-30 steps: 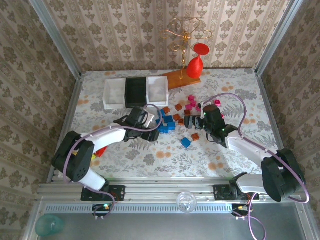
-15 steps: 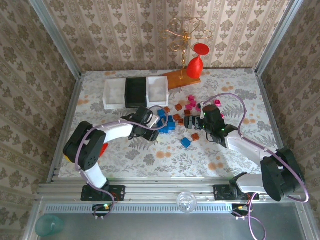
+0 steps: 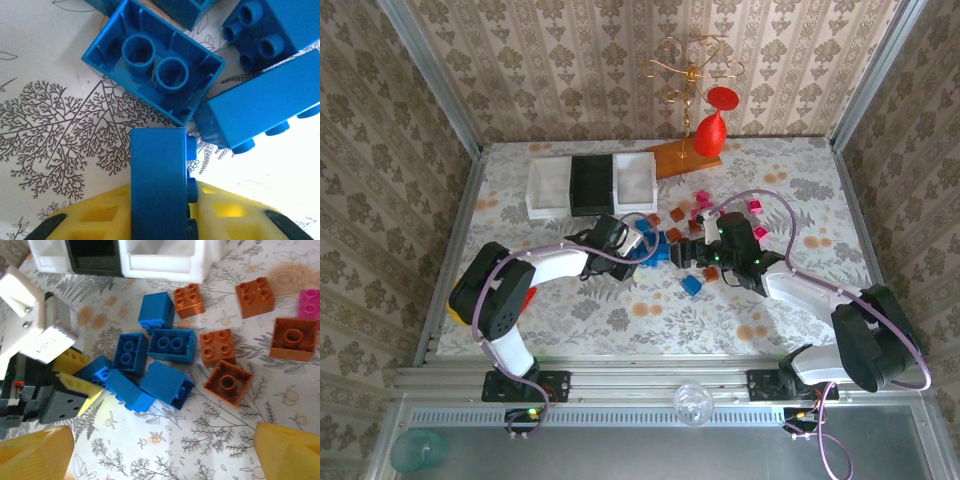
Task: Sort the legos into containers by color
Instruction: Pick up the lego from the center of the table, then place the lego in the container.
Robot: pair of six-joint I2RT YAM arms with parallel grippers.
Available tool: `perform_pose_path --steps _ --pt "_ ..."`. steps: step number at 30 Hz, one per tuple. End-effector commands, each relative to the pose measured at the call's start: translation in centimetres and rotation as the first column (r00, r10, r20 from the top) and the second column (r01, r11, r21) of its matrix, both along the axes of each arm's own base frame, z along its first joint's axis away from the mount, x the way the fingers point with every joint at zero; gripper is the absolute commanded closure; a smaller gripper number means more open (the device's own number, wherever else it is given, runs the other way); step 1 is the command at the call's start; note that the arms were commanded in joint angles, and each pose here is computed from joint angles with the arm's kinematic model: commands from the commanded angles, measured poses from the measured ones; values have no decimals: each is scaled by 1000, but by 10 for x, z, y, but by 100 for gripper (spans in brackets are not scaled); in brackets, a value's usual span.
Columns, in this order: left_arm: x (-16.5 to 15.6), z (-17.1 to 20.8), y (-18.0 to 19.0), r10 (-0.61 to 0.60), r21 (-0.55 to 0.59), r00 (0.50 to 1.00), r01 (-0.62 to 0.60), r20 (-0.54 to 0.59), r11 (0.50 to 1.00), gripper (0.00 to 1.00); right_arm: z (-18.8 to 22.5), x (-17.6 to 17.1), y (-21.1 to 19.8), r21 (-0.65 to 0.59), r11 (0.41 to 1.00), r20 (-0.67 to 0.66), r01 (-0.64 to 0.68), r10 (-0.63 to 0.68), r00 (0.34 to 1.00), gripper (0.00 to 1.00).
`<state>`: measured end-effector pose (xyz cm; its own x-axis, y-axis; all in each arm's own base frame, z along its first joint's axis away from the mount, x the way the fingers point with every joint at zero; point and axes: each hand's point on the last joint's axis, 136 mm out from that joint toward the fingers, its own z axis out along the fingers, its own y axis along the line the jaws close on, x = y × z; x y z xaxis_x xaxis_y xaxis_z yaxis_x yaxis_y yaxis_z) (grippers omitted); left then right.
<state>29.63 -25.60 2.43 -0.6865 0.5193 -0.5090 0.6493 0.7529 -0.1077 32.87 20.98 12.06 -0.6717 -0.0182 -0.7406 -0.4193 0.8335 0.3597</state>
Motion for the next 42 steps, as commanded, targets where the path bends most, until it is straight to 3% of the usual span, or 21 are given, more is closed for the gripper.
perform_pose_path --steps 1,8,13,16,19,22,29,36,42 --pt "-7 3 1 24 -33 1000 -24 1 999 73 2 -1 7 12 999 17 -39 39 999 6" --pt "-12 23 21 87 -54 995 -84 48 995 82 0 1 5 2 1000 9 -14 14 1000 5" --pt "4 66 50 203 -109 970 -189 134 976 85 6 -5 19 16 997 33 -76 75 997 5" --pt "30 105 82 354 -211 918 -316 178 925 84 13 -16 39 9 988 74 -155 154 985 5" --pt "69 136 131 542 -315 821 -474 178 822 83 16 -24 54 -4 979 100 -203 202 974 5" --pt "107 147 169 639 -315 747 -570 187 759 82 16 -28 59 -17 977 105 -213 214 971 6" --pt "195 121 206 701 -232 701 -665 135 710 82 20 -31 57 -26 980 123 -197 198 972 5" --pt "254 97 205 679 -149 728 -663 101 733 73 23 -30 48 -54 985 143 -162 168 975 5" --pt "254 124 209 688 -157 712 -670 140 726 47 21 -26 40 -84 989 155 -120 132 979 5"
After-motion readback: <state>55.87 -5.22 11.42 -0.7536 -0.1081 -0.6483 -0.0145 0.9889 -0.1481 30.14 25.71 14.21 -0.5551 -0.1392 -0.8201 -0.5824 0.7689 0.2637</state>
